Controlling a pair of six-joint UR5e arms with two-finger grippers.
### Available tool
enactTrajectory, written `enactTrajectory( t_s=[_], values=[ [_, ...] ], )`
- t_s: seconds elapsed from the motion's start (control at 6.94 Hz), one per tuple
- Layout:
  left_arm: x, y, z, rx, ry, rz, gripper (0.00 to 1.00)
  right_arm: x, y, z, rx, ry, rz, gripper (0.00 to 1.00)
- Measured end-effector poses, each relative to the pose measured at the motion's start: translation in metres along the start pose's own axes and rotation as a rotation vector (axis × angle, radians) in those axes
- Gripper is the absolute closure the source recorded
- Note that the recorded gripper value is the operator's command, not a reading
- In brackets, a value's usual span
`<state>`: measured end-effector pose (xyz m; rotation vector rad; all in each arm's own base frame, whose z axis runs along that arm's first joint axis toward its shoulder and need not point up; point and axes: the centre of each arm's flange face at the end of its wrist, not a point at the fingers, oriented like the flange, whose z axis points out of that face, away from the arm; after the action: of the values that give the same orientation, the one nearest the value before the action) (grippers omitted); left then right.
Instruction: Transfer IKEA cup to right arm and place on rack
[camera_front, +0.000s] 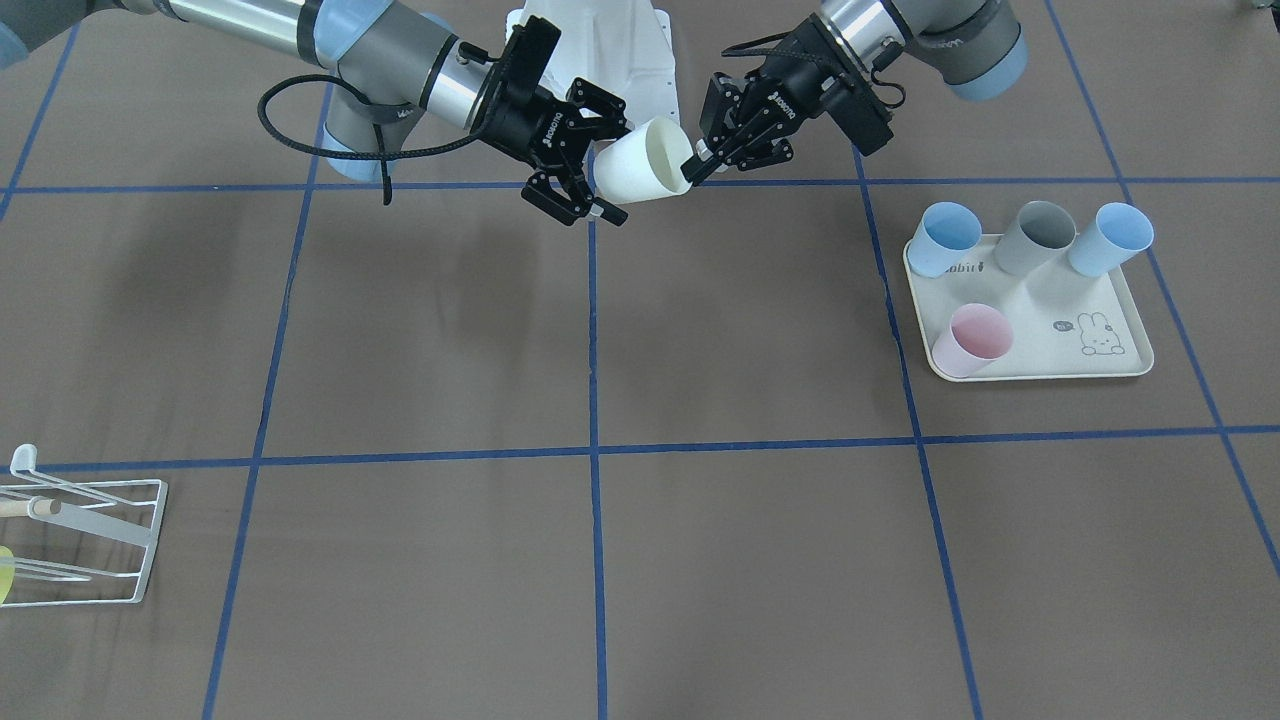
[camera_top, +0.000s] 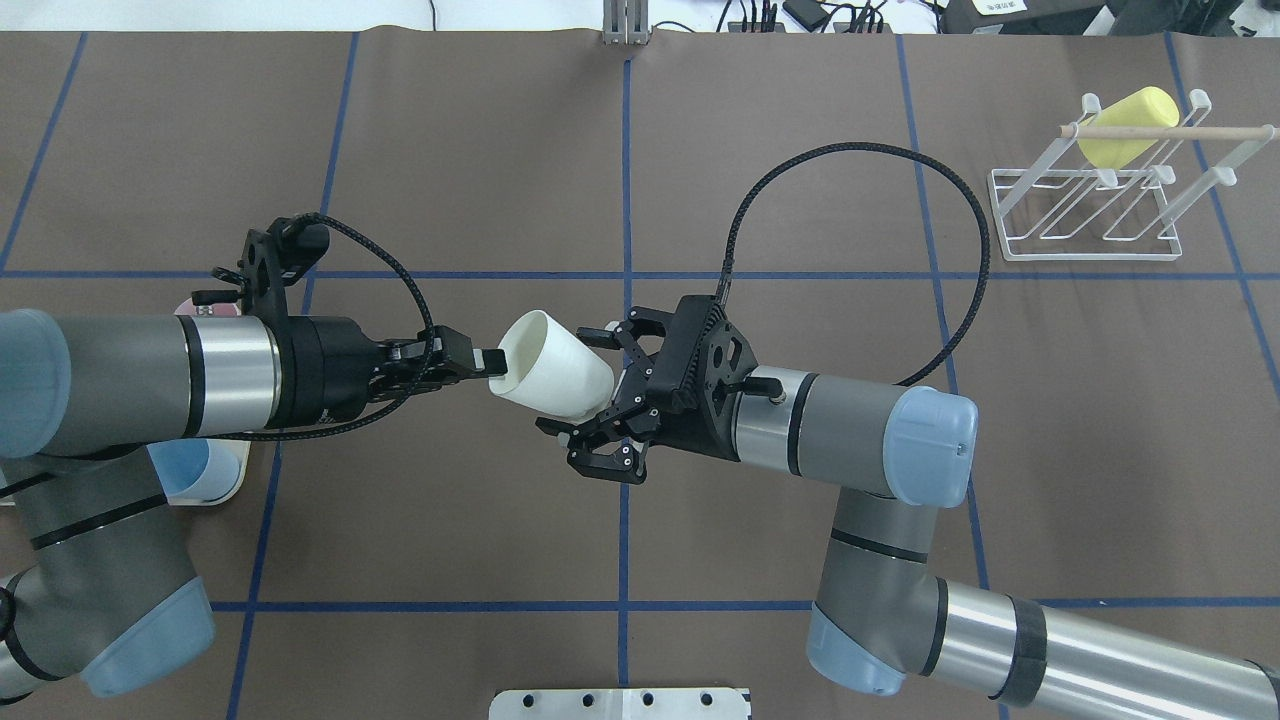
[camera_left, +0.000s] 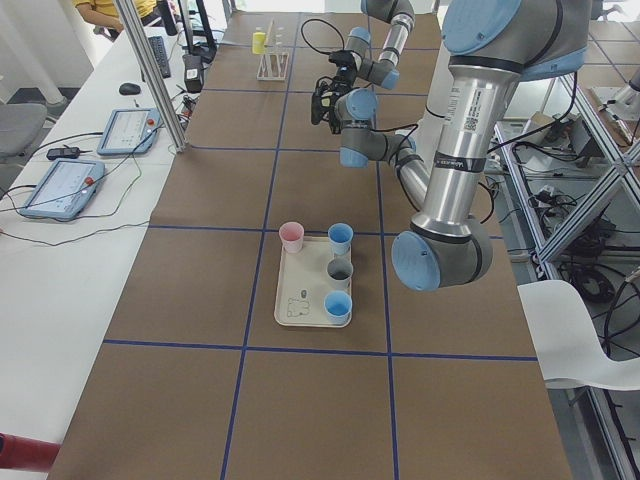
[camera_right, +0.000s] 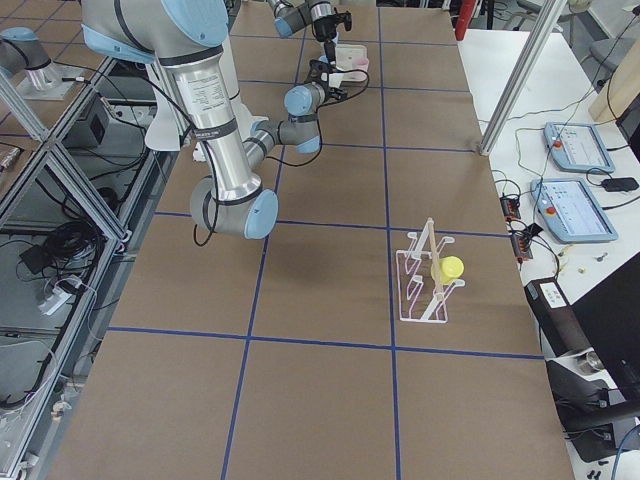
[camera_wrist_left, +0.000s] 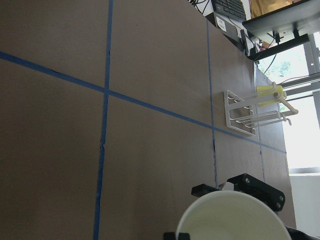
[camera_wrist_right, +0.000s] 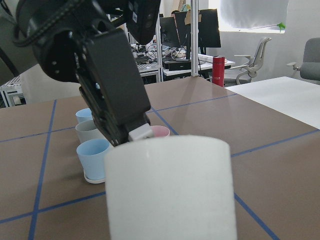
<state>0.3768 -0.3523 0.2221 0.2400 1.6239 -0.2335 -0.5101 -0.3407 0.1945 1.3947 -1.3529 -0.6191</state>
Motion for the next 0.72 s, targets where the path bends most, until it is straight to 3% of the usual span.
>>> enactTrajectory(
  t_s=[0.14, 0.43, 0.58, 0.72],
  values=[
    [0.0001, -0.0003, 0.0001, 0.000, 0.000, 0.001, 1.00, 0.0000, -0.0002, -0.0003, 0.000, 0.000, 0.000, 0.11],
    [0.0002, -0.0003, 0.0002, 0.000, 0.000, 0.002, 1.00, 0.0002, -0.0016, -0.0015, 0.003, 0.000, 0.000, 0.52],
    [0.0003, -0.0004, 0.0001, 0.000, 0.001, 0.002, 0.55, 0.0000, -0.0021, -0.0020, 0.004, -0.001, 0.004, 0.58],
    [0.0012, -0.0005, -0.0009, 0.001, 0.004, 0.003, 0.01, 0.0001, -0.0022, -0.0025, 0.005, 0.000, 0.008, 0.58]
  ],
)
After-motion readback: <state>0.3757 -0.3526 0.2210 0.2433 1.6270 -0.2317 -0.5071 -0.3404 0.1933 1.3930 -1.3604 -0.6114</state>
